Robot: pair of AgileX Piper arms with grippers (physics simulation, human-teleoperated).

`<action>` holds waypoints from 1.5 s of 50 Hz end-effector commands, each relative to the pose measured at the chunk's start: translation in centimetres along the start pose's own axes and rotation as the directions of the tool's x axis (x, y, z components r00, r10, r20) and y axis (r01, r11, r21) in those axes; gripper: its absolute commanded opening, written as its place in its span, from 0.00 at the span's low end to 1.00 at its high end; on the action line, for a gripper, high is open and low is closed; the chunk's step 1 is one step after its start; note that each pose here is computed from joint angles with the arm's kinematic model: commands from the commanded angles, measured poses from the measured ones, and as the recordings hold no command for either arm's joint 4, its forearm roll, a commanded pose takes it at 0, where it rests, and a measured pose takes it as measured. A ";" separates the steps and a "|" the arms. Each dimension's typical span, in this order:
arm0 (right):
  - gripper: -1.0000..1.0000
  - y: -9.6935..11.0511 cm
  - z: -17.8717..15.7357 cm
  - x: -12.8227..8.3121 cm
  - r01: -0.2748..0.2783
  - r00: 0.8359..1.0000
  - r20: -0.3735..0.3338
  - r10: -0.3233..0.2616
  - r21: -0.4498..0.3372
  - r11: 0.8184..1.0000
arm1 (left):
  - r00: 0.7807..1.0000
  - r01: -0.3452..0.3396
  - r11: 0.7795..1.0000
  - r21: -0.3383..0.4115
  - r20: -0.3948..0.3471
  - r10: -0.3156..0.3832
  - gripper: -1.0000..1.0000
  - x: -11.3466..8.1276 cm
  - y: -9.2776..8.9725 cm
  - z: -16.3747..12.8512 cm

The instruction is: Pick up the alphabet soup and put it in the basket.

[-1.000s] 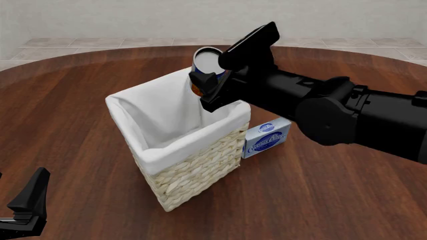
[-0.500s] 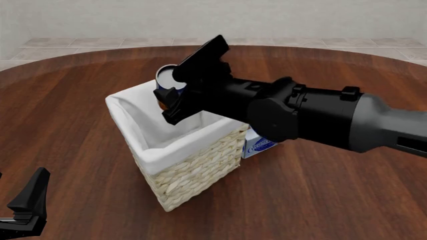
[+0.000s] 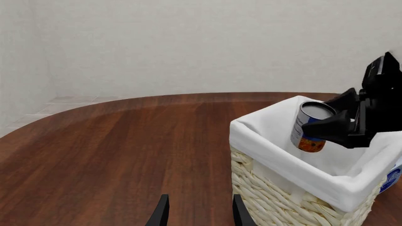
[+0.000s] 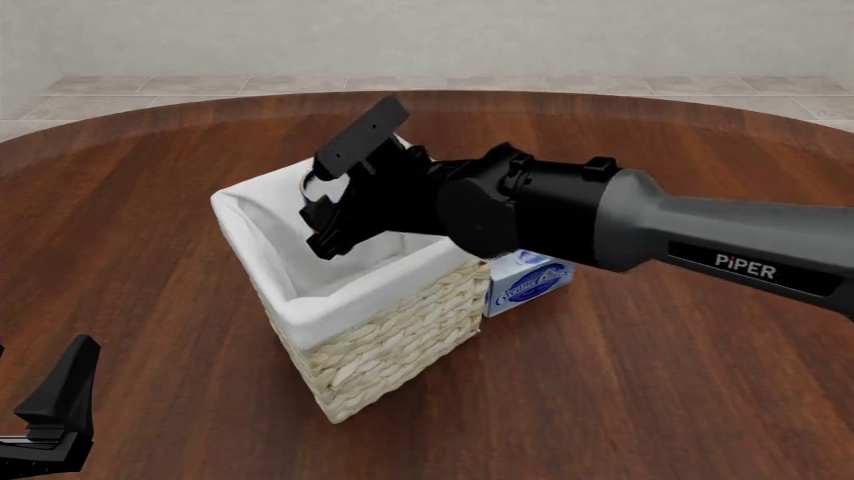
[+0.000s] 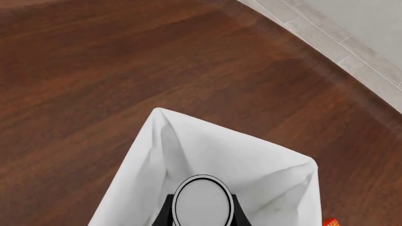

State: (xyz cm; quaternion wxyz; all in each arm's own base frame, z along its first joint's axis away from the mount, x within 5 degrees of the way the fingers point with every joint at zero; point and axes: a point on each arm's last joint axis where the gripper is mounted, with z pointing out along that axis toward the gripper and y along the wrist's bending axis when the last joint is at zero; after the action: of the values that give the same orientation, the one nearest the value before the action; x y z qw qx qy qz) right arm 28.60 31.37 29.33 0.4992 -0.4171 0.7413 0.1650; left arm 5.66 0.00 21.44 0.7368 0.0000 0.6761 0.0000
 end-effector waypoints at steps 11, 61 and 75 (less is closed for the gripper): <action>0.00 0.4 2.8 1.4 -0.005 0.992 -0.130 0.001 -0.027 1.000 | 1.000 0.000 1.000 0.000 0.000 0.000 1.00 0.0 0.0 0.0; 1.00 -1.6 5.3 3.7 0.011 0.975 -0.223 -0.012 -0.007 1.000 | 1.000 0.000 1.000 0.000 0.000 0.000 1.00 0.0 0.0 0.0; 1.00 -1.0 3.7 2.3 0.004 0.984 -0.176 -0.005 -0.009 1.000 | 1.000 0.000 1.000 0.000 0.000 0.000 1.00 0.0 0.0 0.0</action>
State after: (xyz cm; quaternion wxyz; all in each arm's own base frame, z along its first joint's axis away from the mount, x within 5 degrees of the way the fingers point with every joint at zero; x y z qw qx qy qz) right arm 31.91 32.29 24.66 0.4183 -0.4372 0.7867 0.1221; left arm 5.66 0.00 21.44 0.7368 0.0000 0.6761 0.0000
